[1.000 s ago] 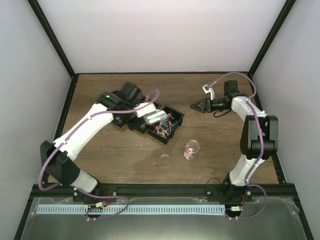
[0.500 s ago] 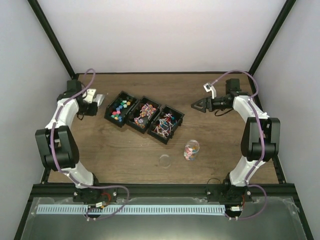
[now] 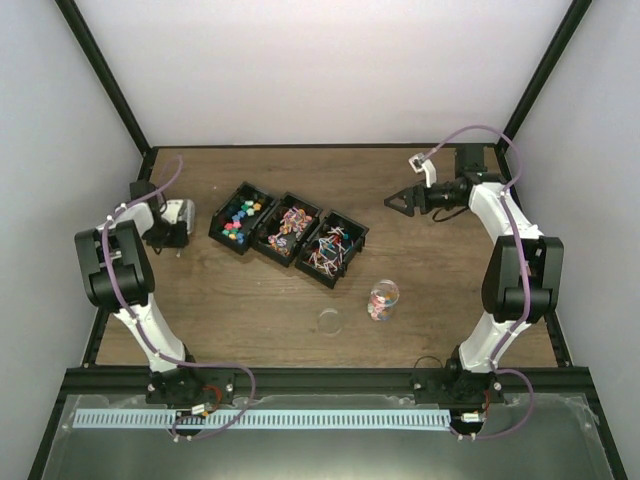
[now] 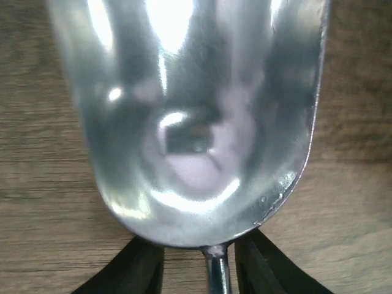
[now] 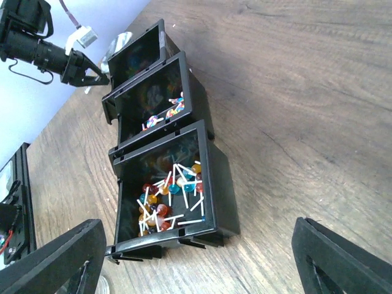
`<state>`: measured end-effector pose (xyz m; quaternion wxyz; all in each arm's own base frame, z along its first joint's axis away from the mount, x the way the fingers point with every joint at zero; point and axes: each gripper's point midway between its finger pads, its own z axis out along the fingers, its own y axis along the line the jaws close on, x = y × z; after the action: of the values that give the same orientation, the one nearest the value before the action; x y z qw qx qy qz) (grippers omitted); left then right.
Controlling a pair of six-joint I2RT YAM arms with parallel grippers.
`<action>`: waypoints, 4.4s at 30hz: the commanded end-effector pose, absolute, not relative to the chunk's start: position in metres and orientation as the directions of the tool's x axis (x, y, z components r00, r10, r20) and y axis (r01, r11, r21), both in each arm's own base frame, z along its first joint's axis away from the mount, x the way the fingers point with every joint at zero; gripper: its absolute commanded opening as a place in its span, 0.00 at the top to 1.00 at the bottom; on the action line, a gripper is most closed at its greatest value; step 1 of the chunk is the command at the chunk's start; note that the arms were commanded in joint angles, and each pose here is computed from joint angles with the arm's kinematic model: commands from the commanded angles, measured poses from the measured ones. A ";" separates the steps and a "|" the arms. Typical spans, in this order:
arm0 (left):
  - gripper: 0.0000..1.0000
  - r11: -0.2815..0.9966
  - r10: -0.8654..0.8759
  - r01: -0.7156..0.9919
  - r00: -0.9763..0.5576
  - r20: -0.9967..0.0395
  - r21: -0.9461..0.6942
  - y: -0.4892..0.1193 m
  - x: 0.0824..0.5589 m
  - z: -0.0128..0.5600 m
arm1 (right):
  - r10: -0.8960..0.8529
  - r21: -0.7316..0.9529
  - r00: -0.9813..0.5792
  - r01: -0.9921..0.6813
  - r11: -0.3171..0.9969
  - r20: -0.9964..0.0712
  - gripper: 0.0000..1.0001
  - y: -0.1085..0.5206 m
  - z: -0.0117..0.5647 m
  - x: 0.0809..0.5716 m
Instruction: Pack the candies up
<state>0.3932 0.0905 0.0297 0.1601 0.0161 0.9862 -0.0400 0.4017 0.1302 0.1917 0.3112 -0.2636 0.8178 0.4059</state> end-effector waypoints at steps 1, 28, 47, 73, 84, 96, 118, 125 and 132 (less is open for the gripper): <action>0.59 0.991 0.084 0.112 -0.940 -0.330 -0.068 0.085 0.388 0.021 | -0.185 0.454 -0.624 -0.711 0.537 -0.759 0.14 0.126 0.209 0.414; 0.02 0.958 0.146 0.273 -0.731 -0.666 -0.091 0.022 0.380 0.201 | -0.553 0.050 -0.140 -0.983 0.174 -0.821 0.14 0.228 0.235 0.294; 0.00 0.994 -0.041 0.053 -0.637 -0.770 -0.097 0.039 0.399 0.258 | -0.861 0.020 0.165 -0.980 -0.199 -0.480 0.36 0.314 0.079 0.193; 0.00 0.978 -0.020 0.155 -0.591 -0.807 -0.138 0.023 0.410 0.274 | -0.918 -0.025 0.235 -0.971 -0.240 -0.319 0.98 0.318 0.026 0.201; 0.00 0.863 0.109 0.492 -0.402 -0.909 -0.115 -0.036 0.433 0.358 | -0.340 0.531 -0.482 -0.845 -0.064 -0.808 0.99 0.368 0.316 0.335; 0.00 0.499 0.133 0.834 0.195 -0.972 0.236 -0.226 0.319 0.441 | -0.125 0.627 -0.617 -0.739 -0.246 -0.777 0.99 0.283 0.409 0.305; 0.00 0.512 -0.034 0.712 0.576 -0.817 0.481 -0.330 0.253 0.461 | -0.047 0.629 -0.644 -0.726 -0.278 -0.764 0.99 0.265 0.428 0.257; 0.15 0.459 -0.020 0.732 0.574 -0.818 0.503 -0.337 0.249 0.453 | -0.053 0.624 -0.638 -0.729 -0.280 -0.769 0.99 0.265 0.428 0.255; 0.28 0.413 0.005 0.738 0.584 -0.811 0.534 -0.342 0.245 0.449 | -0.062 0.622 -0.633 -0.731 -0.279 -0.772 0.99 0.264 0.427 0.254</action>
<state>0.2498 -0.3384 0.4411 0.7439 0.4650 0.4081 -0.2525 0.2643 0.2695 0.4173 0.2113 -0.3341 0.5662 0.7233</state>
